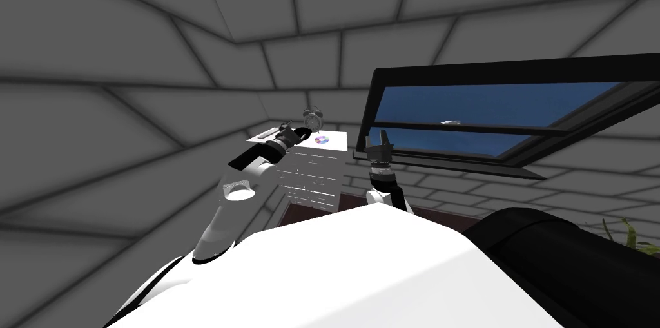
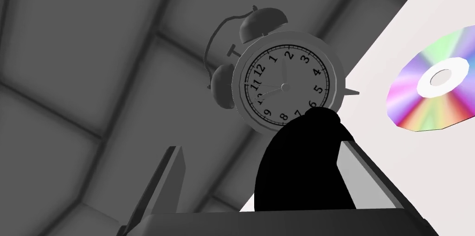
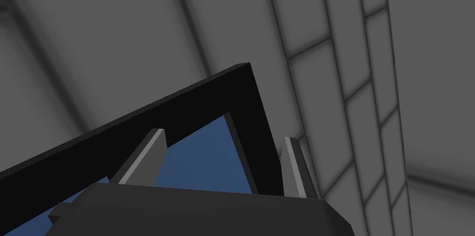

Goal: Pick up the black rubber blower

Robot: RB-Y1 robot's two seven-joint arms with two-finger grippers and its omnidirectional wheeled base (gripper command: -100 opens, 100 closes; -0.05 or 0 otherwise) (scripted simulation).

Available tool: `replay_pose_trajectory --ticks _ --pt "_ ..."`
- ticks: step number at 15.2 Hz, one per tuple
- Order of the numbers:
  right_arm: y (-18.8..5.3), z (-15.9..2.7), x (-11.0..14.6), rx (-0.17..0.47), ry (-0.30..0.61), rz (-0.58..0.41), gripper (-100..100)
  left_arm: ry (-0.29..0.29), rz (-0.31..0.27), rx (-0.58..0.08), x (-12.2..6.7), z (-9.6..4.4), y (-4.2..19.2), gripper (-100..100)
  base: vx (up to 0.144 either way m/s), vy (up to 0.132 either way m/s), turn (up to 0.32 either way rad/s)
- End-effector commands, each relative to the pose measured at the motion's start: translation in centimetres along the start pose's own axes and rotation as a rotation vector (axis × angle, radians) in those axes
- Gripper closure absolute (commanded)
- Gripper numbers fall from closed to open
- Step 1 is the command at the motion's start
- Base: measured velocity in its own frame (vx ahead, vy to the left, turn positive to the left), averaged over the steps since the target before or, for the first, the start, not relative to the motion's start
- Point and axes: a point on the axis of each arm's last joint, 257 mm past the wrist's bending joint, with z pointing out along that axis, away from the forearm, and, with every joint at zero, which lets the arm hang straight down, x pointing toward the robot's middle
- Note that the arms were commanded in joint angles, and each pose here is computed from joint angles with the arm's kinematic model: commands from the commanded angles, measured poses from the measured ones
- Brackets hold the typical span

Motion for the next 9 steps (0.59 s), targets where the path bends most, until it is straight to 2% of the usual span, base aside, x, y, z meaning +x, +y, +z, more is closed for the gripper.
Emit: replay_pose_trajectory --ticks 1,2,3,6,7,9 --pt "0.0 0.0 0.0 0.0 0.0 0.0 0 -0.019 -0.017 -0.033 -0.2 0.3 0.5 -100 -0.002 0.054 -0.028" --pt "0.0 0.0 0.0 0.0 0.0 0.0 0 -0.027 -0.017 -0.041 -0.4 0.3 0.8 -100 0.0 0.035 0.0" --pt "0.0 0.0 0.0 0.0 0.0 0.0 0 -0.01 -0.053 -0.056 0.7 1.0 0.4 -100 -0.003 0.054 -0.049" --pt "0.0 0.0 0.0 0.0 0.0 0.0 0 -0.046 -0.055 -0.093 -0.2 0.9 1.3 -100 0.003 0.054 -0.039" --pt "0.0 0.0 0.0 0.0 0.0 0.0 0 -0.032 -0.089 -0.106 0.9 1.6 0.9 -100 0.003 0.053 -0.046" --pt "0.0 0.0 0.0 0.0 0.0 0.0 0 -0.063 -0.09 -0.136 0.1 1.5 1.7 -100 0.005 0.063 -0.057"
